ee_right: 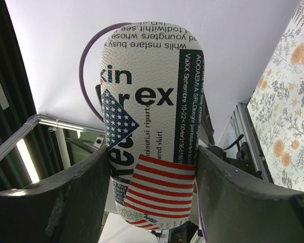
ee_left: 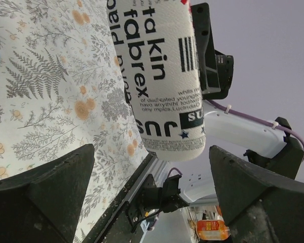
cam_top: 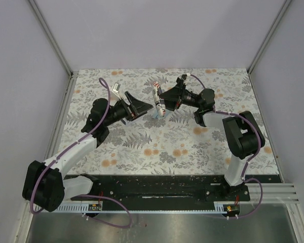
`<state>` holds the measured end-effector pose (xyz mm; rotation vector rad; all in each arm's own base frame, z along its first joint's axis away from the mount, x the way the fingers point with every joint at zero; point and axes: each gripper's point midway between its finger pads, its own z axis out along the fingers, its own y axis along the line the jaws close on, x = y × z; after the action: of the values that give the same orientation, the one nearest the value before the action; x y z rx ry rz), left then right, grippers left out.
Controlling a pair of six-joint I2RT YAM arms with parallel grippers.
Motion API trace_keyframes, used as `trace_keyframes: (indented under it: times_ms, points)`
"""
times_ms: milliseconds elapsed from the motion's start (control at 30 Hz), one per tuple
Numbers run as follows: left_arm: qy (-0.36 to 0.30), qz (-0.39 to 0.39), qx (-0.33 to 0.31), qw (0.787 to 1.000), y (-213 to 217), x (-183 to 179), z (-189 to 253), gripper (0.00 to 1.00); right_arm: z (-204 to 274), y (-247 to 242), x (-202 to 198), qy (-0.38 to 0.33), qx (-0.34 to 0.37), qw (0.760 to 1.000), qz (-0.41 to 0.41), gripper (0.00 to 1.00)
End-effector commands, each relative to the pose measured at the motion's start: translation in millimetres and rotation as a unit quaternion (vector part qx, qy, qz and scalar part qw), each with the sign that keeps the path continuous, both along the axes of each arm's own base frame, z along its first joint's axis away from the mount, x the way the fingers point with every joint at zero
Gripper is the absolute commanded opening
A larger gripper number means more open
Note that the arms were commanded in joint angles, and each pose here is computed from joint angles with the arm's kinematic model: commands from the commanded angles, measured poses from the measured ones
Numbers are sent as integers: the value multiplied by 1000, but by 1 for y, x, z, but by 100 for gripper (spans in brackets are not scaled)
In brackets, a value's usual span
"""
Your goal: Organize the sunglasses
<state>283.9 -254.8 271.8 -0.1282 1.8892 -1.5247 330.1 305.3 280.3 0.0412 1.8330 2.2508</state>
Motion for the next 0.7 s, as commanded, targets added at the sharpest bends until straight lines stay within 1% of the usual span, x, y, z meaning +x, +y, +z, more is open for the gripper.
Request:
trace_keyframes:
  times_ms: [0, 200, 300, 367, 433, 467, 567, 667]
  points:
    - [-47, 15, -65, 997, -14, 15, 48, 99, 54, -9, -37, -152, 60, 986, 10, 50]
    - [-47, 9, -100, 994, -33, 22, 59, 99, 54, -9, -40, -152, 60, 986, 10, 50]
    - [-50, 9, -101, 994, -38, 24, 62, 99, 56, -9, -41, -155, 61, 986, 11, 50]
    - [-49, 9, -97, 994, -39, 25, 60, 94, 55, -9, -42, -153, 60, 986, 11, 50]
    - [-45, 7, -95, 994, -40, 26, 60, 81, 55, -9, -43, -153, 60, 986, 11, 50]
    - [-41, 4, -92, 995, -41, 26, 57, 77, 55, -9, -42, -152, 60, 986, 12, 50]
    - [-33, -2, -94, 995, -44, 27, 54, 72, 56, -9, -42, -151, 62, 987, 12, 49]
    - [-28, -2, -94, 995, -44, 29, 50, 69, 58, -8, -43, -151, 63, 986, 14, 48]
